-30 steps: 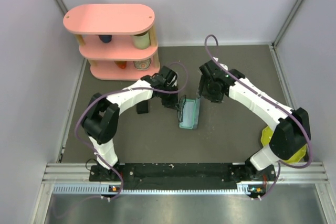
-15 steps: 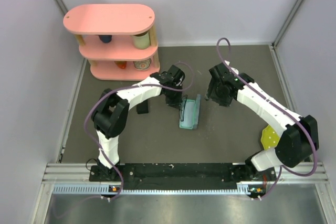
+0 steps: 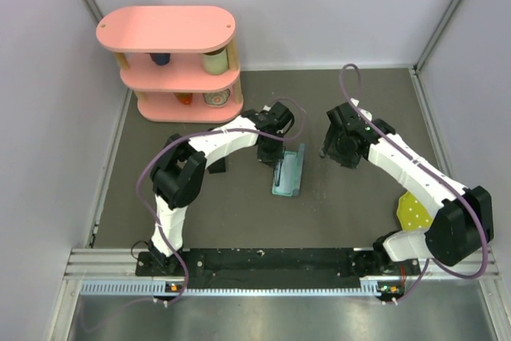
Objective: Organize the sunglasses
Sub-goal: Place the sunglasses case at the sunglasses case.
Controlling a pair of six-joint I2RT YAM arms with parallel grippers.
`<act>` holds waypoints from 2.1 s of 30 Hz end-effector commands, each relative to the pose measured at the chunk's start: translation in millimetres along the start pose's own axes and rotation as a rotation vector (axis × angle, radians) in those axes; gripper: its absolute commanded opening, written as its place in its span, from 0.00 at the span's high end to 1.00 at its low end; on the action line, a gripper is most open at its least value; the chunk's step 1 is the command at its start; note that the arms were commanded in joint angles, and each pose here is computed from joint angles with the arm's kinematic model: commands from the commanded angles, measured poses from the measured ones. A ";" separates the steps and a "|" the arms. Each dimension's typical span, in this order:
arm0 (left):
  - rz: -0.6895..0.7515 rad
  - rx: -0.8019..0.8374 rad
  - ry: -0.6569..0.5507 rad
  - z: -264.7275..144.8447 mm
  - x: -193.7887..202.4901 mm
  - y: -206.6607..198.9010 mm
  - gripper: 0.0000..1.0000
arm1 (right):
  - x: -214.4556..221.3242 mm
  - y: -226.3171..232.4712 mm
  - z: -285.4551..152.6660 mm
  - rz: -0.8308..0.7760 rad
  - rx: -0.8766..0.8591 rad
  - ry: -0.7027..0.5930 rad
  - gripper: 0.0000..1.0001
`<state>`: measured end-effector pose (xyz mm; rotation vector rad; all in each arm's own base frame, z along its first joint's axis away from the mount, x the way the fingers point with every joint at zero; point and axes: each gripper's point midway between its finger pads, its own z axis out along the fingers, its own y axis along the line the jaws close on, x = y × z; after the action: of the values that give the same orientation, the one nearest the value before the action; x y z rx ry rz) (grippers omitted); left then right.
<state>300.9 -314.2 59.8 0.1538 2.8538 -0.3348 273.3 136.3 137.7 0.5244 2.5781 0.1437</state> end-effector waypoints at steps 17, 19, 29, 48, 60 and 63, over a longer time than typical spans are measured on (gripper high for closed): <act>0.016 -0.023 -0.040 -8.1 -0.2 -17.4 0.81 | -7.6 -19.8 -3.1 0.064 -0.008 -0.055 0.39; 0.017 -0.015 -0.037 -8.5 0.4 -19.6 0.81 | -7.2 -21.3 -2.7 0.061 -0.004 -0.054 0.39; 0.022 0.013 -0.055 -18.9 -1.3 -28.7 0.76 | -5.2 -20.8 -0.8 0.060 -0.006 -0.046 0.39; 0.038 0.082 -0.121 -50.0 -10.4 -43.6 0.54 | -2.0 -15.1 2.7 0.055 -0.031 -0.024 0.40; -0.030 0.088 -0.158 -50.8 -15.4 -17.5 0.49 | 23.0 51.4 1.8 -0.138 -0.474 0.061 0.39; -0.074 0.091 -0.152 -45.4 -12.6 1.6 0.58 | 33.3 59.0 5.3 -0.151 -0.536 0.094 0.41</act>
<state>287.9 -320.0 85.7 0.1359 2.7806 -0.3926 258.7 169.5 106.4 0.2997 2.6320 0.5232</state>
